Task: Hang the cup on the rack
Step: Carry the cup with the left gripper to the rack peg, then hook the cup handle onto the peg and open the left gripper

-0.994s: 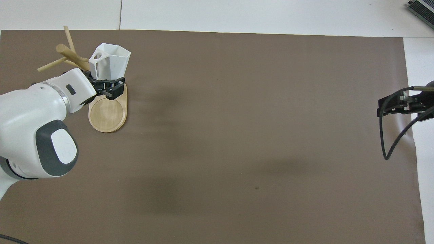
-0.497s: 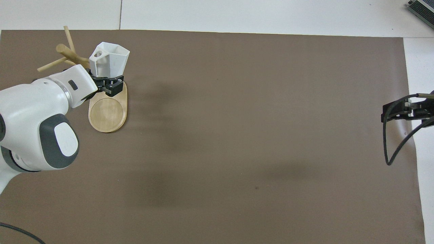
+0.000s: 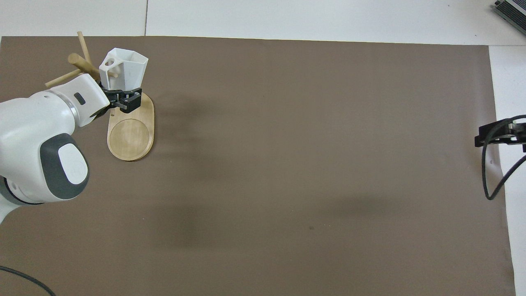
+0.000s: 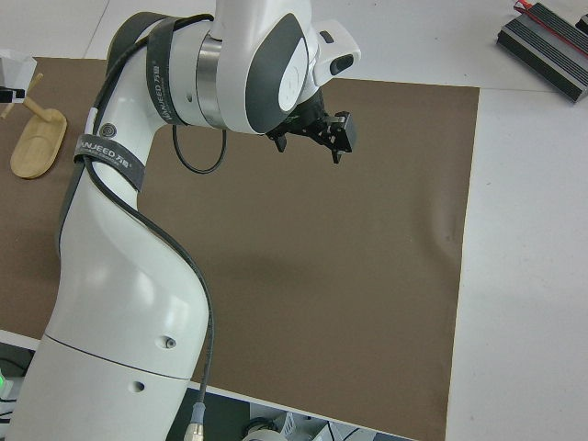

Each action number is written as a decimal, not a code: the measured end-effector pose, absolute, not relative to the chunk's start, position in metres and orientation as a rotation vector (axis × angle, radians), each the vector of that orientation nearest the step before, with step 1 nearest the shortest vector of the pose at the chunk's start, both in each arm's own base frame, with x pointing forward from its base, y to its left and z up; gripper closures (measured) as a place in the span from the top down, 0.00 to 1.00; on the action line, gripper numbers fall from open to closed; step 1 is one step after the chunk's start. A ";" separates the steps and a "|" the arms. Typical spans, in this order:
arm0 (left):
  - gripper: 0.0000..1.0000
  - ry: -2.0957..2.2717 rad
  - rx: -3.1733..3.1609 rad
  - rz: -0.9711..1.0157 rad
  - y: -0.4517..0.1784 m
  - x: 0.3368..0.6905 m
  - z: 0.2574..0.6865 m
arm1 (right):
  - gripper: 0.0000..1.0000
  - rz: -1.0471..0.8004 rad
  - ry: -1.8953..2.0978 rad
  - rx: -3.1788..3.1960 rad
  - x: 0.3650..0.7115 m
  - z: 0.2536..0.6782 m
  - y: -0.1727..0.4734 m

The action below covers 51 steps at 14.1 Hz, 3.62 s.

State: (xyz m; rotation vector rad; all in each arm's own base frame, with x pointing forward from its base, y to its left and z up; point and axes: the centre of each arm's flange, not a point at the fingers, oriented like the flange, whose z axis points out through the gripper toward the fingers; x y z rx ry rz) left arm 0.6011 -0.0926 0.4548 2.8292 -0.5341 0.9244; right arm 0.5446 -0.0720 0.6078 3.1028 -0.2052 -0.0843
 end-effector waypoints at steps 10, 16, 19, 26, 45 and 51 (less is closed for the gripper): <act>0.78 -0.335 2.849 0.895 -0.078 0.607 0.448 | 1.00 -0.084 -0.206 3.106 0.544 0.608 -0.074; 0.78 -0.162 2.847 0.823 -0.080 0.607 0.440 | 1.00 -0.083 -0.203 3.108 0.544 0.608 -0.073; 0.78 -0.121 2.845 0.803 -0.081 0.607 0.441 | 1.00 -0.096 -0.187 3.110 0.544 0.604 -0.068; 1.00 -0.115 2.839 0.743 -0.084 0.613 0.457 | 1.00 -0.104 -0.185 3.111 0.544 0.601 -0.067; 1.00 -0.229 3.123 0.064 -0.057 0.537 0.633 | 1.00 -0.104 -0.185 3.111 0.544 0.601 -0.067; 1.00 -0.236 3.126 0.011 -0.060 0.539 0.646 | 1.00 -0.104 -0.185 3.111 0.544 0.601 -0.067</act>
